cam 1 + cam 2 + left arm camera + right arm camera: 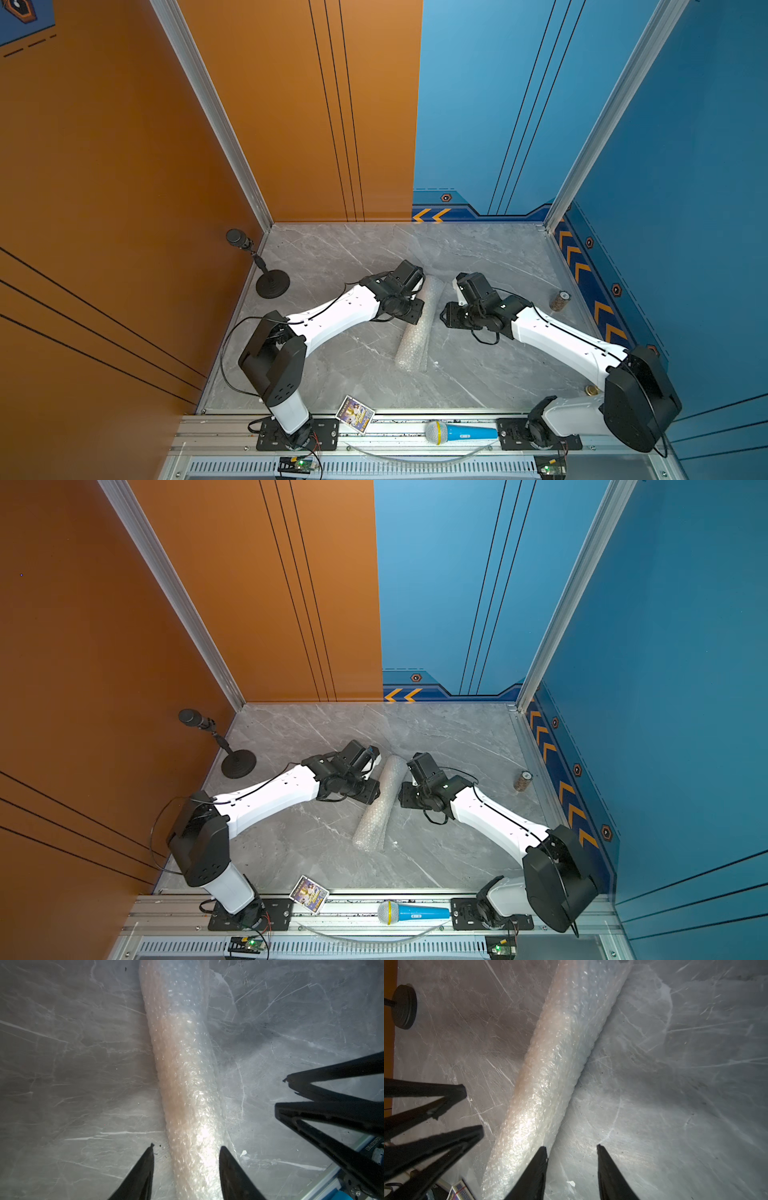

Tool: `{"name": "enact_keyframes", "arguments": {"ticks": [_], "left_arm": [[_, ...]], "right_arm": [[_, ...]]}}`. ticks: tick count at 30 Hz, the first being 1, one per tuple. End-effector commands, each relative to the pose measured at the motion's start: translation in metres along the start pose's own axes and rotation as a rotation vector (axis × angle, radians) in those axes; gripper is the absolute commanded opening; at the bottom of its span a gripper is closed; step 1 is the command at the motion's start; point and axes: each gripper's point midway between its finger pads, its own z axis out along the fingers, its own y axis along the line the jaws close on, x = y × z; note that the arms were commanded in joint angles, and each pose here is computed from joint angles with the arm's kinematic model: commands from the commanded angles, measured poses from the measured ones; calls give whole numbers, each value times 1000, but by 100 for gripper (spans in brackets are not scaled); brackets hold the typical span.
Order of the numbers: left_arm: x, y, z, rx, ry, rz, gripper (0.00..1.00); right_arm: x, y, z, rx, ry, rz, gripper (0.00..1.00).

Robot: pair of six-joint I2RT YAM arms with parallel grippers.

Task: Unwrap the vase from the bubble wrap
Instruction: Unwrap the bubble wrap at the center of the board.

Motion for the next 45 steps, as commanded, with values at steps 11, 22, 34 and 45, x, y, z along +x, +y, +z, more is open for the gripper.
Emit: {"name": "enact_keyframes", "arguments": {"ticks": [11,22,34,45], "left_arm": [[-1,-11,19,21,19,2,51],[1,-7,25,12,34,8,50],[2,-6,34,10,53,14,50],[5,-2,38,6,66,9,49]], "right_arm": [[-11,13,32,28,11,16,35],[-11,13,42,47,29,8,36],[-11,4,52,115,46,5,32],[-4,-6,59,162,80,-3,28]]}}
